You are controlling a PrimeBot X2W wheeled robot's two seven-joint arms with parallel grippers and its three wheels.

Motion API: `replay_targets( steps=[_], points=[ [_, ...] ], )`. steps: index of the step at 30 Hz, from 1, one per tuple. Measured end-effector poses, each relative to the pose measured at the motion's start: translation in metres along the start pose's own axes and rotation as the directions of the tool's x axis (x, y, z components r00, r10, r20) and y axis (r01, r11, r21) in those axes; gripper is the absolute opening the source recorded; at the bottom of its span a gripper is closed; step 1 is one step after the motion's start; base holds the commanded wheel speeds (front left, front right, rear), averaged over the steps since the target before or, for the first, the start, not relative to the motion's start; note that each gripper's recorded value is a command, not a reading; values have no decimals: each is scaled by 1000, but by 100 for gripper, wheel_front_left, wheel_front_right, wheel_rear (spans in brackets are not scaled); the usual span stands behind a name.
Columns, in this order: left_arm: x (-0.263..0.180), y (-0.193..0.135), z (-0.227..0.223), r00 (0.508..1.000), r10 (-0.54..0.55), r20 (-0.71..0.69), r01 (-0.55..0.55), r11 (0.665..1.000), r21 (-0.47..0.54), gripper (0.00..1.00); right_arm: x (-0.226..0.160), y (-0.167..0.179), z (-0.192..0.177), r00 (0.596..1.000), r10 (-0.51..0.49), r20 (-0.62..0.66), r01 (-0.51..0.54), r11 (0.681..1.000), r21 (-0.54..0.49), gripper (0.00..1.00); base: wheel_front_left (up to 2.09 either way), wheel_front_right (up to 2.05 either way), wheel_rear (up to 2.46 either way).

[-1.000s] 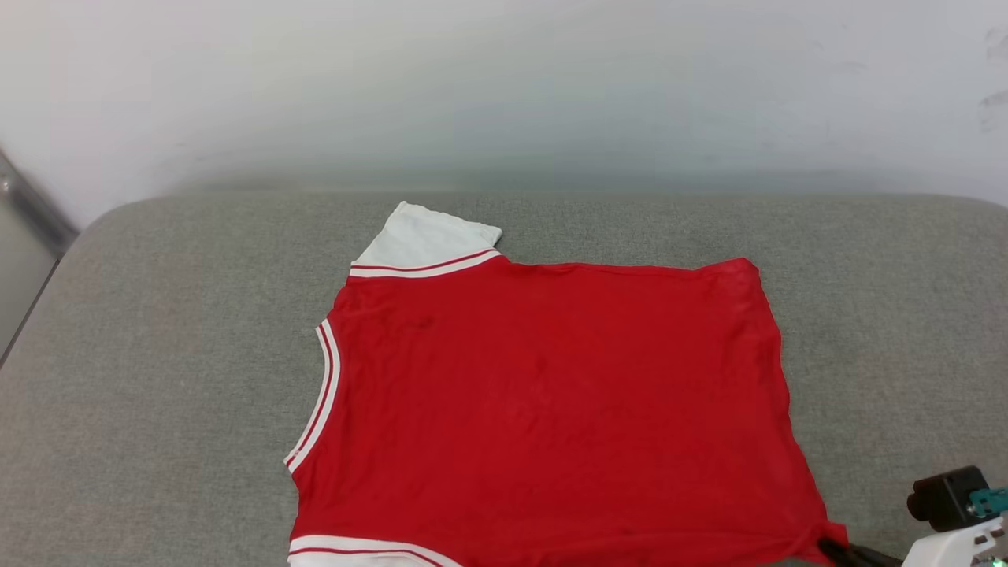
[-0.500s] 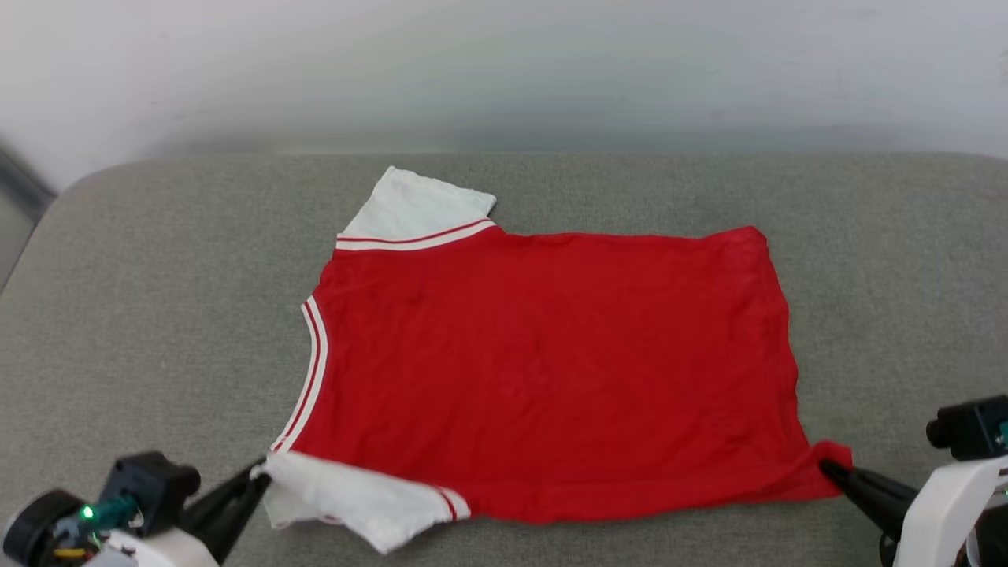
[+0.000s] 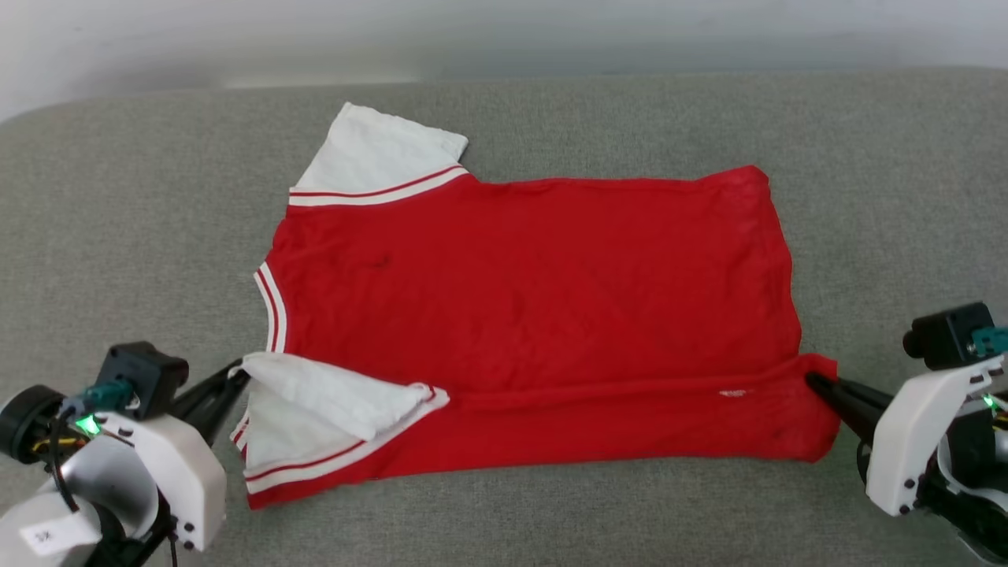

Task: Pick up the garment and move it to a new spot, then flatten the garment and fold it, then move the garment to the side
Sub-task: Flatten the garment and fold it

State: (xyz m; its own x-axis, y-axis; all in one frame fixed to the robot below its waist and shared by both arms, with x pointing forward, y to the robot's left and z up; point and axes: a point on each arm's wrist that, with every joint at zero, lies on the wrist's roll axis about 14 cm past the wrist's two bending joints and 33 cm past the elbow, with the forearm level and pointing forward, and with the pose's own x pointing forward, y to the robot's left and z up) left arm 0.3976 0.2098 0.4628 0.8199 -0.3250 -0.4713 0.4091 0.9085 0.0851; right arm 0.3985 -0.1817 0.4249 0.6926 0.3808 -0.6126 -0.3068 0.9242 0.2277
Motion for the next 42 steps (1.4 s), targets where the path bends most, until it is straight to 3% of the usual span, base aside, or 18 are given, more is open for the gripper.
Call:
replay_targets(
  steps=[15,16,17,21,25,32,42],
  points=[
    [51,9,-14,998,11,-59,-13,999,-43,0,34,-13,-7,998,-46,-50,46,999,-3,0,0,0,0],
    [53,9,-14,998,18,-59,-21,999,-48,50,35,-14,-5,998,-53,-38,53,999,-9,37,0,0,0],
    [53,9,-14,998,18,-59,-21,999,-48,100,35,-14,-5,998,-53,-38,53,999,-9,100,0,0,0],
    [53,18,-22,993,75,-90,-80,996,-47,100,35,-11,-1,998,-62,-25,61,998,-27,100,0,0,0],
    [52,17,-11,994,106,-36,-109,989,-96,100,32,0,4,998,-55,-6,55,996,-72,100,0,0,0],
    [32,16,-14,985,165,-48,-170,979,-109,100,12,-2,-2,992,-123,-38,118,985,-127,100,0,0,0],
    [-6,-17,-38,969,192,-155,-229,933,-278,100,-19,4,-23,973,-202,-111,201,979,-18,100,0,0,0]
  ],
)
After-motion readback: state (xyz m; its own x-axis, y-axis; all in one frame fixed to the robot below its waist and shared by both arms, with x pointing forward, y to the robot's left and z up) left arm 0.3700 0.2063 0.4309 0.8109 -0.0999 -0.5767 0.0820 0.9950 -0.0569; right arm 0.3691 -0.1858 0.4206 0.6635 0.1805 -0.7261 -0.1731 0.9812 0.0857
